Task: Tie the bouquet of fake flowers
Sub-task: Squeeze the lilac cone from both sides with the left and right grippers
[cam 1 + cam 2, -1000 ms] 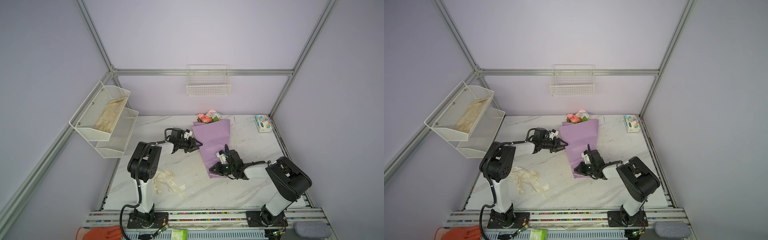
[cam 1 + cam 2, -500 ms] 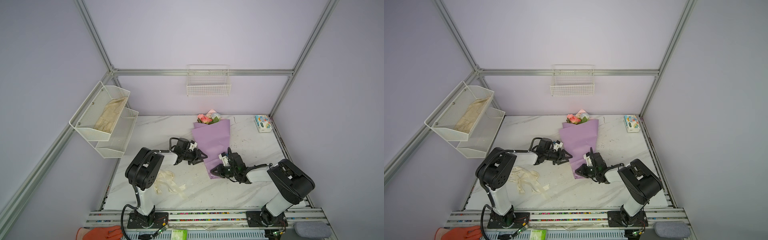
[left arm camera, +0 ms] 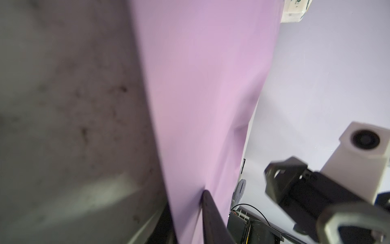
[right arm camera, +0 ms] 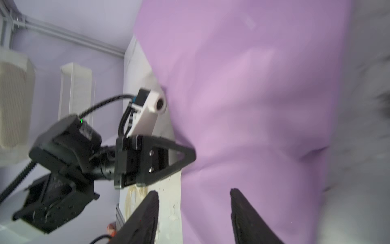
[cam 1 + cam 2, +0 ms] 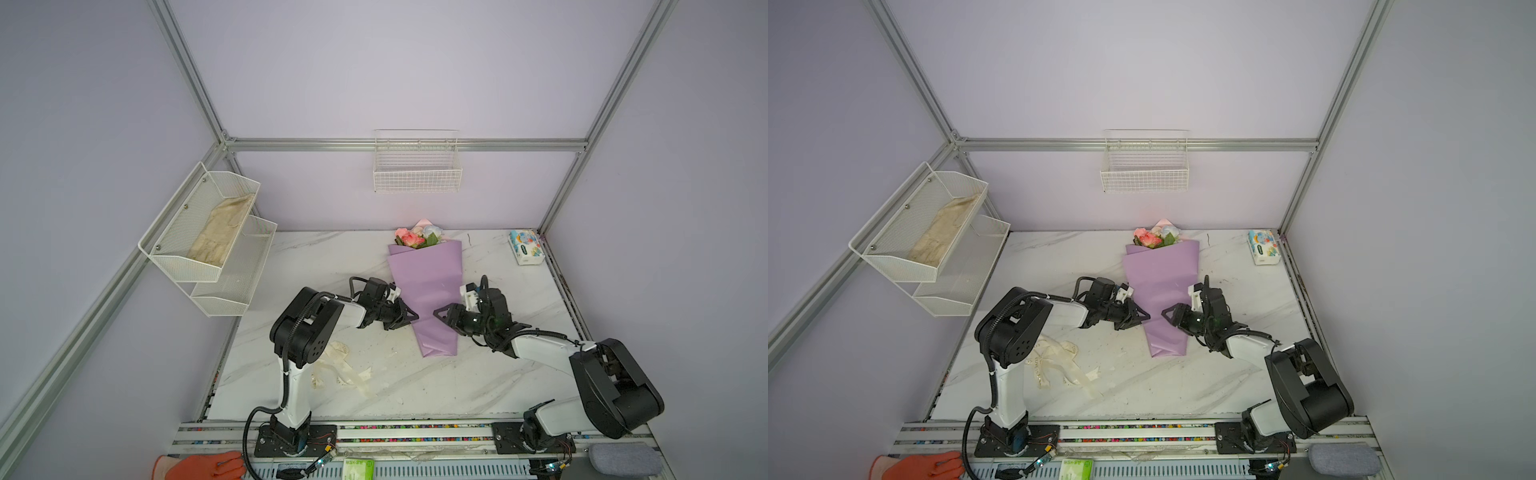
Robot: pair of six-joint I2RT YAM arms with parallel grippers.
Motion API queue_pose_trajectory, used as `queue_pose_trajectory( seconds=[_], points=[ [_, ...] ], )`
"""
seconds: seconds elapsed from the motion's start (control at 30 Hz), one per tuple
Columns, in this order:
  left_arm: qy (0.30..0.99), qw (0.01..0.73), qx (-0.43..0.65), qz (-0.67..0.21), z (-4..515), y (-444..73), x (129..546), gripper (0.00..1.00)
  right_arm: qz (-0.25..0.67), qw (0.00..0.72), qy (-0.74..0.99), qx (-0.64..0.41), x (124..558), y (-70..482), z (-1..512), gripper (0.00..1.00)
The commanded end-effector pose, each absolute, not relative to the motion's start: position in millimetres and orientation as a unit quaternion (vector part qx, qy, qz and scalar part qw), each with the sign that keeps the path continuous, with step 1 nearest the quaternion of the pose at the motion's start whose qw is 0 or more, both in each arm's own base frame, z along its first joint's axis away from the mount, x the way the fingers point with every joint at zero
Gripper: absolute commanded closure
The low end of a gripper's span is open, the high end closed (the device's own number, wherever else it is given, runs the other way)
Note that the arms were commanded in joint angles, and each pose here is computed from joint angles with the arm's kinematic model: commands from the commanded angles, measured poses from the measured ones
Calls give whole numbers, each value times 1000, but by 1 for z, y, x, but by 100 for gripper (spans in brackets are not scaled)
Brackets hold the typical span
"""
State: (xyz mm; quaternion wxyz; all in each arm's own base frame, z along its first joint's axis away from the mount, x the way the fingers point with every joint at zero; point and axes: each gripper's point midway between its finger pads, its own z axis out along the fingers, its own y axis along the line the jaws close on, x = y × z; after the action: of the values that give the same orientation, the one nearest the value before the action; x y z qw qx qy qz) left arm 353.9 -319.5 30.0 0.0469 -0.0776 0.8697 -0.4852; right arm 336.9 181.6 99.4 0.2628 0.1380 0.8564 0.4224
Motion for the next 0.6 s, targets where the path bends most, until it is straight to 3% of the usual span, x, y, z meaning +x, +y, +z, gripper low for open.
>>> queue_pose_trajectory(
  seconds=[0.0, 0.2, 0.4, 0.57],
  points=[
    [883, 60, -93, -456, 19, -316, 370, 80, 380, 228, 879, 178, 341, 153, 68, 39],
    [880, 58, -102, -460, 13, -313, 378, 85, 391, 184, 889, 149, 356, 165, 39, 44],
    [875, 66, -114, -467, 15, -307, 397, 87, 396, 176, 889, 146, 373, 172, 24, 74],
    [872, 74, -123, -467, 16, -301, 425, 88, 402, 165, 888, 151, 392, 178, 9, 81]
  ],
)
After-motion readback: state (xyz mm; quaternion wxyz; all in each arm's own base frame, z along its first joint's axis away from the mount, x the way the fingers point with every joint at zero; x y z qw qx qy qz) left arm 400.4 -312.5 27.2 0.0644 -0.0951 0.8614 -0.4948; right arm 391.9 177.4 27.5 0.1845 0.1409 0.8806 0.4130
